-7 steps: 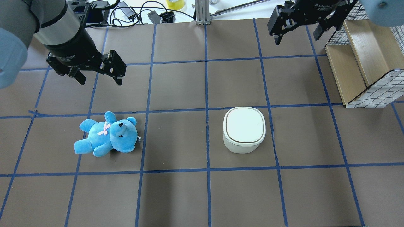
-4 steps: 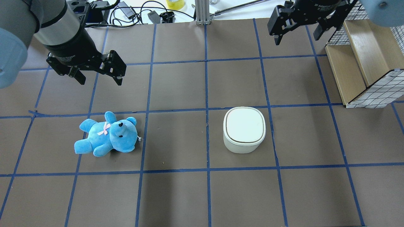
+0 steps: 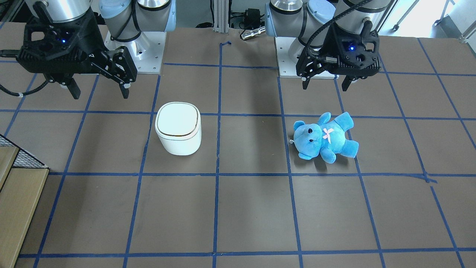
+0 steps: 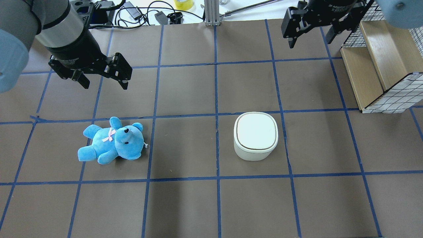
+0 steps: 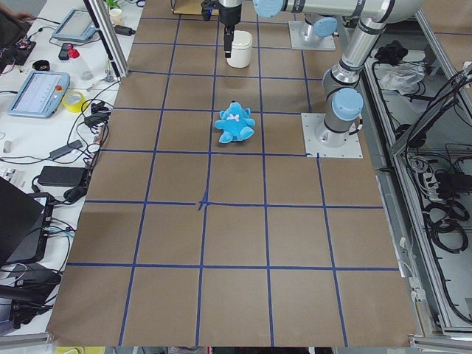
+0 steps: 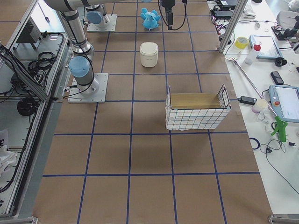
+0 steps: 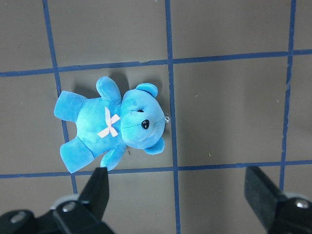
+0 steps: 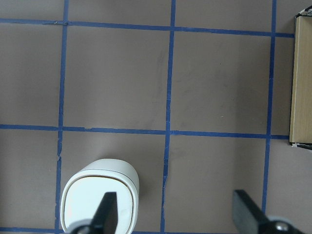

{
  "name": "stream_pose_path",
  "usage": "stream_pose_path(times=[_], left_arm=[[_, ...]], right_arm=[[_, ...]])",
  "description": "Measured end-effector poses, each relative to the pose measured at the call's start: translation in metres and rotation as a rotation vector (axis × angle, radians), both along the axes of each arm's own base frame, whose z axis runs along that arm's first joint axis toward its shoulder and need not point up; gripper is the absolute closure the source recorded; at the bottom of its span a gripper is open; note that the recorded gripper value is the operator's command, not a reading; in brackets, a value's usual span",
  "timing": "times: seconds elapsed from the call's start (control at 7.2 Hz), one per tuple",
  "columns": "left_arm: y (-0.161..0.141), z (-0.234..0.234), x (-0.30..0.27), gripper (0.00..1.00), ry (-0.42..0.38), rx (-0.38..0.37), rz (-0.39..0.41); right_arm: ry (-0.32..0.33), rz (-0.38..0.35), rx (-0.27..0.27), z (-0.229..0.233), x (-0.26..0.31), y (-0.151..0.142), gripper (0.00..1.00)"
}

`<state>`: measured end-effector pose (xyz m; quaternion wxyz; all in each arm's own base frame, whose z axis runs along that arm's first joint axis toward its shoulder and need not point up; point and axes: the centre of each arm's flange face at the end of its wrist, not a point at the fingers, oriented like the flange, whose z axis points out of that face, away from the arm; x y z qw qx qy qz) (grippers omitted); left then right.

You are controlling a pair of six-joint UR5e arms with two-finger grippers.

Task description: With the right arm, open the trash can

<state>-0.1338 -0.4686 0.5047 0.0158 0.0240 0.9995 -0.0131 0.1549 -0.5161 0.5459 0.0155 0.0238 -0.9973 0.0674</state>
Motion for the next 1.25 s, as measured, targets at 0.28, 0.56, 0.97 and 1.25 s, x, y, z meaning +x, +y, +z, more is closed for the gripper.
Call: stream_pose_path(times=[0.28,0.56,0.97,1.25], left_arm=[[0.000,0.000,0.000,0.00,0.000,0.000,0.000],[0.000,0.000,0.000,0.00,0.000,0.000,0.000],[0.000,0.000,0.000,0.00,0.000,0.000,0.000],[0.000,0.000,0.000,0.00,0.000,0.000,0.000]], right_arm=[[-0.004,-0.022,-0.001,0.000,0.000,0.000,1.00],[-0.005,-0.025,0.000,-0.001,0.001,0.000,1.00],[-0.011,-0.063,0.012,-0.006,0.008,0.003,1.00],[-0.012,-0.099,0.046,-0.023,0.027,0.012,1.00]])
